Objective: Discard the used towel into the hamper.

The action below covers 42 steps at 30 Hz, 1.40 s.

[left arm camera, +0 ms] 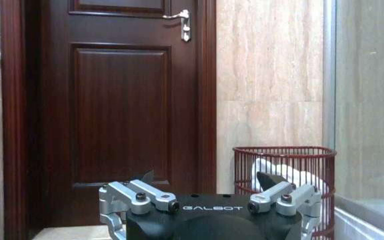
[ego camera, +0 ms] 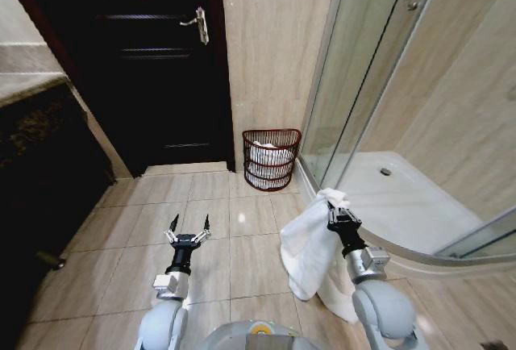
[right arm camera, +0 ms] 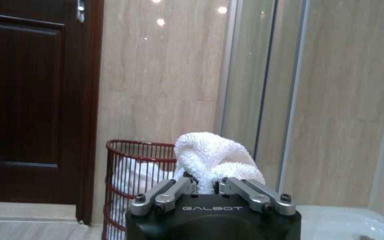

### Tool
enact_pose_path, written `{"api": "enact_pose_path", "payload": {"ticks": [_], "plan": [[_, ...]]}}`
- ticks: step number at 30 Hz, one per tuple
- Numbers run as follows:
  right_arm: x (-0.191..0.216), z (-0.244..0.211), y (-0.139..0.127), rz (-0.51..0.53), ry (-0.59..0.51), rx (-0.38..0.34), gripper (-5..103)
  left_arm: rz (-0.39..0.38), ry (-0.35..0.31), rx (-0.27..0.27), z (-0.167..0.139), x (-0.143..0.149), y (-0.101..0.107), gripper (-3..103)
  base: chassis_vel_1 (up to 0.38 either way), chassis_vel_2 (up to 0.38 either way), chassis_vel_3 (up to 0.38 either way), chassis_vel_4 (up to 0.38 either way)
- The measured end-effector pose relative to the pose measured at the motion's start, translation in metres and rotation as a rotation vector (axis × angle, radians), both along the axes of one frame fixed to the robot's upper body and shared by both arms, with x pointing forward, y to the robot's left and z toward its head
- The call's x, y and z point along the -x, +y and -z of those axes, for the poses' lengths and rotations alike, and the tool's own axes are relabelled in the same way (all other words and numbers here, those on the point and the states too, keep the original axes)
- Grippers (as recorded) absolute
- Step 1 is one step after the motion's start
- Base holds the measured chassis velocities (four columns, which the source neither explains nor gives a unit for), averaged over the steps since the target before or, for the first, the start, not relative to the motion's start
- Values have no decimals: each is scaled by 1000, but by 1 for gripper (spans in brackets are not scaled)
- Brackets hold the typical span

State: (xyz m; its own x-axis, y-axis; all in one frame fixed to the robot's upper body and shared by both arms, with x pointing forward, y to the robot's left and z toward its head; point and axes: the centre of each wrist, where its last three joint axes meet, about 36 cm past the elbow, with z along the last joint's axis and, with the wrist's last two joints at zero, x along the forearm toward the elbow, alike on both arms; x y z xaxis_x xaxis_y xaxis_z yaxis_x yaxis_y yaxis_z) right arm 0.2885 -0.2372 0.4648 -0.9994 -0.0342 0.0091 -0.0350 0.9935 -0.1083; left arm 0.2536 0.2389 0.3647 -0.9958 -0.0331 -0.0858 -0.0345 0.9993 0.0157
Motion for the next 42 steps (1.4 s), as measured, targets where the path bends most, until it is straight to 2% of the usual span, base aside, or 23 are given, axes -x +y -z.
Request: {"api": "enact_pose_path", "payload": {"ticks": [17, 42], "plan": [[1, 3, -1, -14, -12, -1, 13, -7, -24, 16, 1, 1, -2, 100, 51, 86, -60, -89], [0, 7, -3, -19, -18, 4, 13, -3, -21, 19, 3, 0, -4, 100, -114, 216, 112, -222]]}}
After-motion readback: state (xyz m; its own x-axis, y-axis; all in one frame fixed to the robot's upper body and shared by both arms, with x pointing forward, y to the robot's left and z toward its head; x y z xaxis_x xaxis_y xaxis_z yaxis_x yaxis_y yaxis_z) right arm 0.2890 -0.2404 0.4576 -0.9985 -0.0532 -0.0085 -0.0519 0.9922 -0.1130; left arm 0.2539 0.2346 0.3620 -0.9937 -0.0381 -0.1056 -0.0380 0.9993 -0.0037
